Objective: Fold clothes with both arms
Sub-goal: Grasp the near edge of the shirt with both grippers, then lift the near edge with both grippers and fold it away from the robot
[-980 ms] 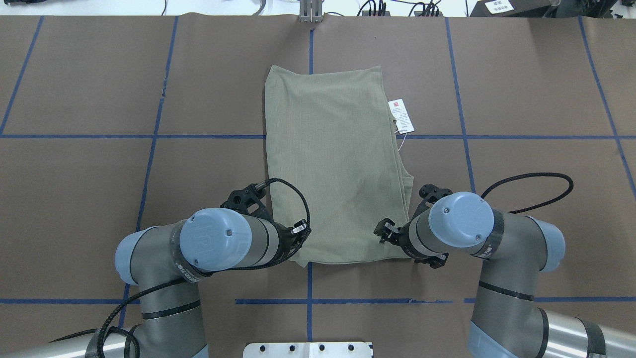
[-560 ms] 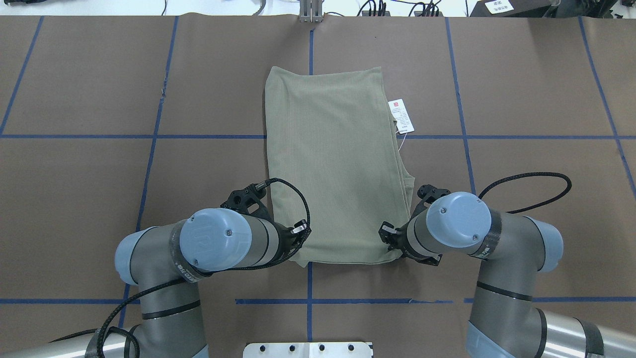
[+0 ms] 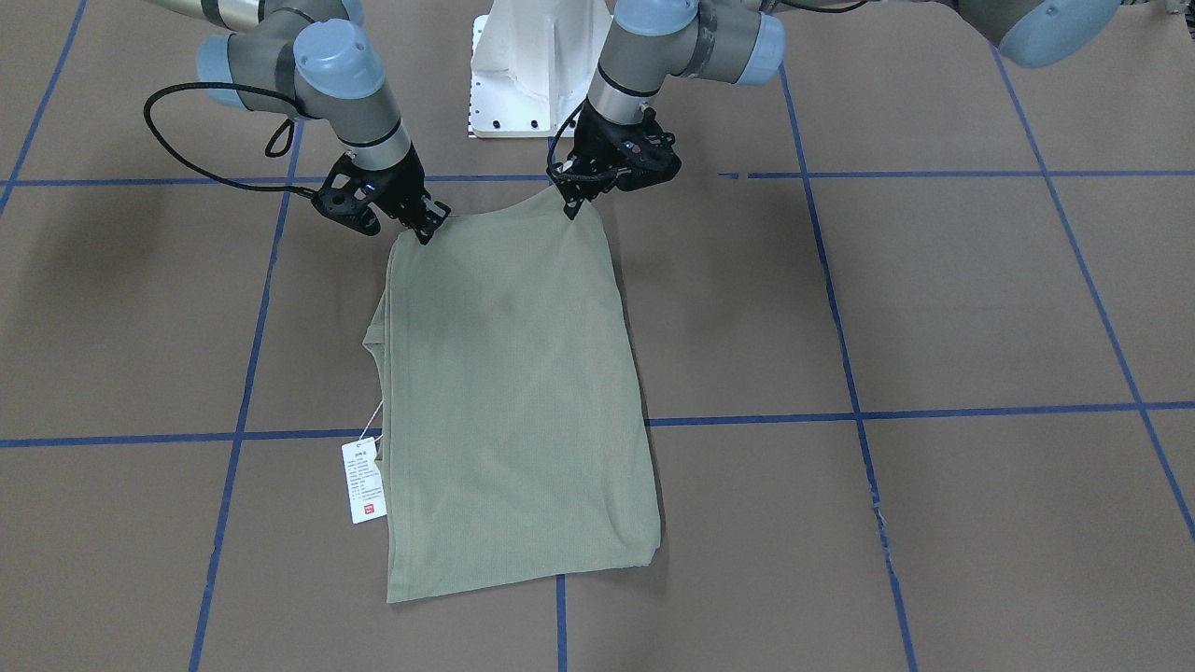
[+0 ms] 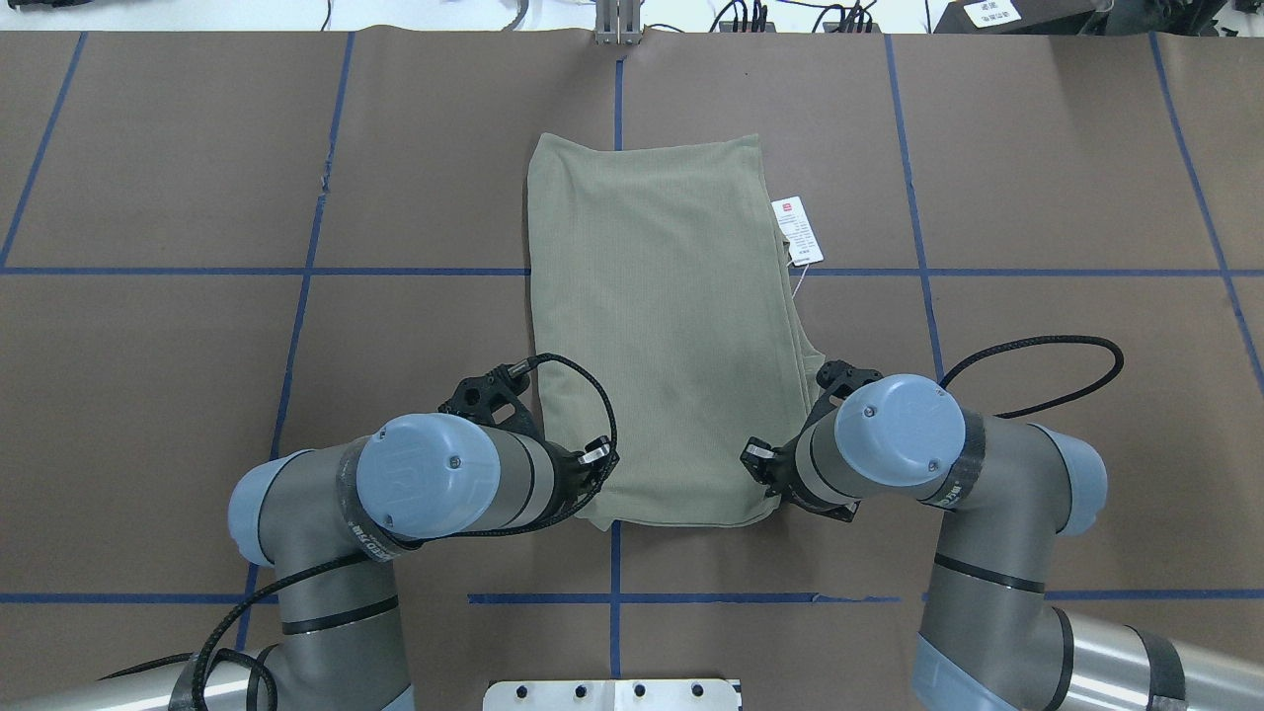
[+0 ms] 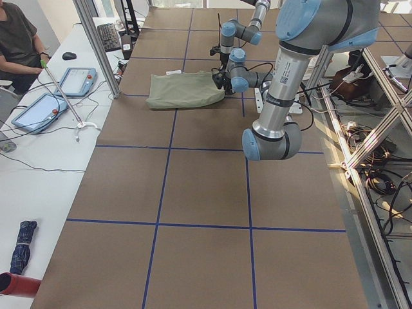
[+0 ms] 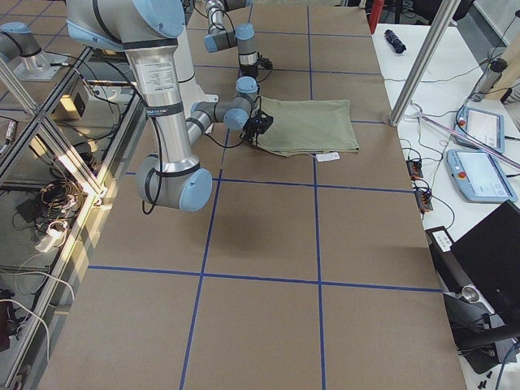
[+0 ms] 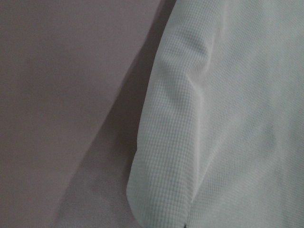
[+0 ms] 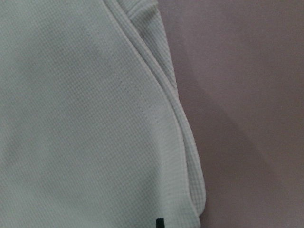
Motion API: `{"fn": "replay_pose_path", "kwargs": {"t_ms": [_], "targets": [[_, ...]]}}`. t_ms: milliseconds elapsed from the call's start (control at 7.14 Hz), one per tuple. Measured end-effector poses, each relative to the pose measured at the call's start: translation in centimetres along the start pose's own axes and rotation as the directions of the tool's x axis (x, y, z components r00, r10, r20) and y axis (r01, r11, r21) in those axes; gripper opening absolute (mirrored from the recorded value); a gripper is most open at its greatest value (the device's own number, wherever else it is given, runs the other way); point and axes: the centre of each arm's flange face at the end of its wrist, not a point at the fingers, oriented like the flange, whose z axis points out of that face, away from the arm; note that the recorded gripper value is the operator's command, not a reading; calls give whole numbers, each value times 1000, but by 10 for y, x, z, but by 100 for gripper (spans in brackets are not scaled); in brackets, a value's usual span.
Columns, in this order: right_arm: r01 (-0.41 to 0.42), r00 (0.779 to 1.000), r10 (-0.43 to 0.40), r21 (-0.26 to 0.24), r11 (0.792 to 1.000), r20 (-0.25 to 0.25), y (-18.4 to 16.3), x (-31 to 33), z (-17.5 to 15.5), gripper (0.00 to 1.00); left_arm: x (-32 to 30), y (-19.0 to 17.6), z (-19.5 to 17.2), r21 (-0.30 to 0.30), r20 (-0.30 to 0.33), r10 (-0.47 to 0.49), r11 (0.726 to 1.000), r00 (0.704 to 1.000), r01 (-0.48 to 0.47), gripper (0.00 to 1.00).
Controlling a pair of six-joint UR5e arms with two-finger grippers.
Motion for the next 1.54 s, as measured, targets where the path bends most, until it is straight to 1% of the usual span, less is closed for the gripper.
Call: {"fn": "replay_pose_path", "kwargs": {"t_ms": [140,420,560,700,840,980,1120,1260,1400,1540], "targets": [[1,1000,0,-4,1000,12,1,-2,-6,0,-1,1,-6,-4,-6,11,1000,1000,-11,0],[12,999,-10,-26,1000,45,7,2,-29,0,-18,16,-34,-32,-29,54,998,998,-55,0],[27,998,-23,-63,998,64,17,11,-49,0,-35,32,-48,-60,-32,73,995,997,-75,0],[44,997,-35,-133,990,75,29,27,-76,0,-45,47,-62,-83,-22,87,993,996,-89,0],[60,996,-44,-198,978,82,39,42,-100,0,-50,58,-74,-96,4,97,991,995,-96,0],[71,994,-50,-236,969,92,46,46,-113,0,-52,65,-86,-102,25,102,990,995,-98,0],[74,994,-51,-247,966,98,49,43,-116,0,-51,66,-93,-103,30,103,990,994,-100,0],[70,993,-46,-235,969,109,46,32,-112,0,-46,61,-98,-94,24,104,990,994,-102,0],[58,992,-32,-203,977,126,35,13,-107,0,-37,45,-104,-67,7,118,991,993,-117,0],[38,989,-13,-164,986,147,17,-7,-105,0,-27,22,-107,-28,-9,147,989,989,-147,0]]}}
